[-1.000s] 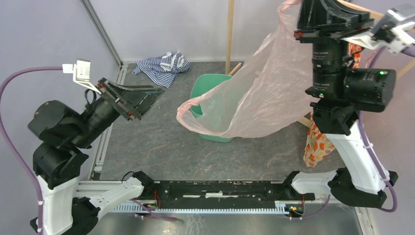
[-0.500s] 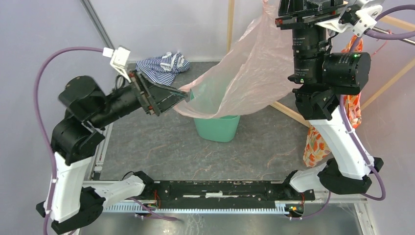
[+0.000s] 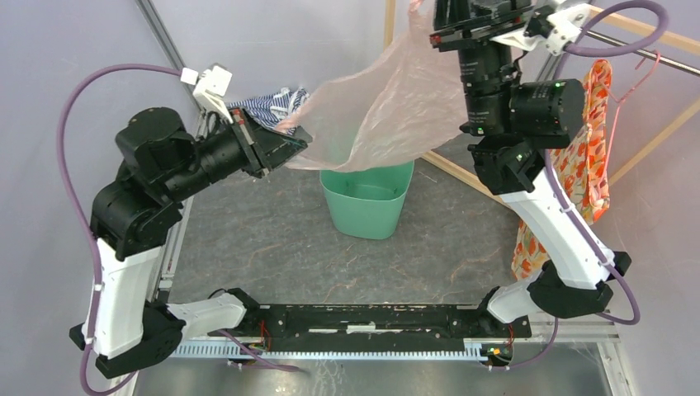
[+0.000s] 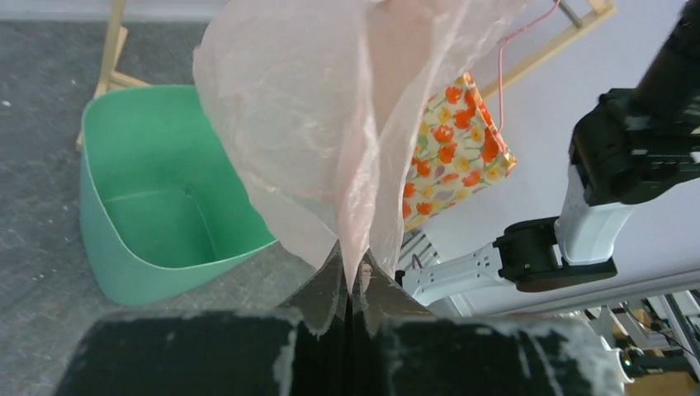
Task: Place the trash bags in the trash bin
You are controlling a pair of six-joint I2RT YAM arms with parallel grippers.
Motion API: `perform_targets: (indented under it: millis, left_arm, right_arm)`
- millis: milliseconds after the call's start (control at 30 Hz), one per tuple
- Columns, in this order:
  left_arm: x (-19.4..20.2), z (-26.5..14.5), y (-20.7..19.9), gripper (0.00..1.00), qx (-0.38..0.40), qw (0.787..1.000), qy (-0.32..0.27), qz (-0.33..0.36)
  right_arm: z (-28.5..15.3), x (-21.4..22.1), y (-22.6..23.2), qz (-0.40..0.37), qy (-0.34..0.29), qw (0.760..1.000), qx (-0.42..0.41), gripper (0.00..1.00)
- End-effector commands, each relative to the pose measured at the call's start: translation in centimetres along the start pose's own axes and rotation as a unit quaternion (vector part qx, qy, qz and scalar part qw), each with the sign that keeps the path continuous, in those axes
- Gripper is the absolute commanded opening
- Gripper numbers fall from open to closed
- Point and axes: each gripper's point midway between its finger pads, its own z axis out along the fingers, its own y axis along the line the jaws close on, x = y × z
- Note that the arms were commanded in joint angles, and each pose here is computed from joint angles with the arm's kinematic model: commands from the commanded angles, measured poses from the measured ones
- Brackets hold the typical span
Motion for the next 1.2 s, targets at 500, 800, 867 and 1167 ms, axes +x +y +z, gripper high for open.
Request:
perform_targets:
  millis: [500, 800, 867, 1167]
  left_arm:
    - [-3.0, -2.8, -1.6, 0.02, -0.011, 0.997, -0.052, -0.049]
    - [-4.9, -3.5, -2.2, 0.02, -0.012, 0.993, -0.092, -0.075]
    - [-5.9, -3.8, -1.6, 0.02, -0.032, 0.989, -0.122, -0.081]
    - [-7.2, -0.9, 4.4, 0.02, -0.156, 0.969, -0.178, -0.069]
  right_arm:
    - [-1.1, 2.7, 3.0, 0.039, 0.045, 0.998, -0.017, 0.0]
    - [-2.3, 2.5, 2.8, 0.058, 0.061, 0.996, -0.016, 0.0]
    - [-2.5, 2.6, 2.9, 0.064, 0.066, 0.996, -0.019, 0.0]
    - [-3.7, 5.8, 3.3, 0.054, 0.133, 0.989, -0.023, 0.27]
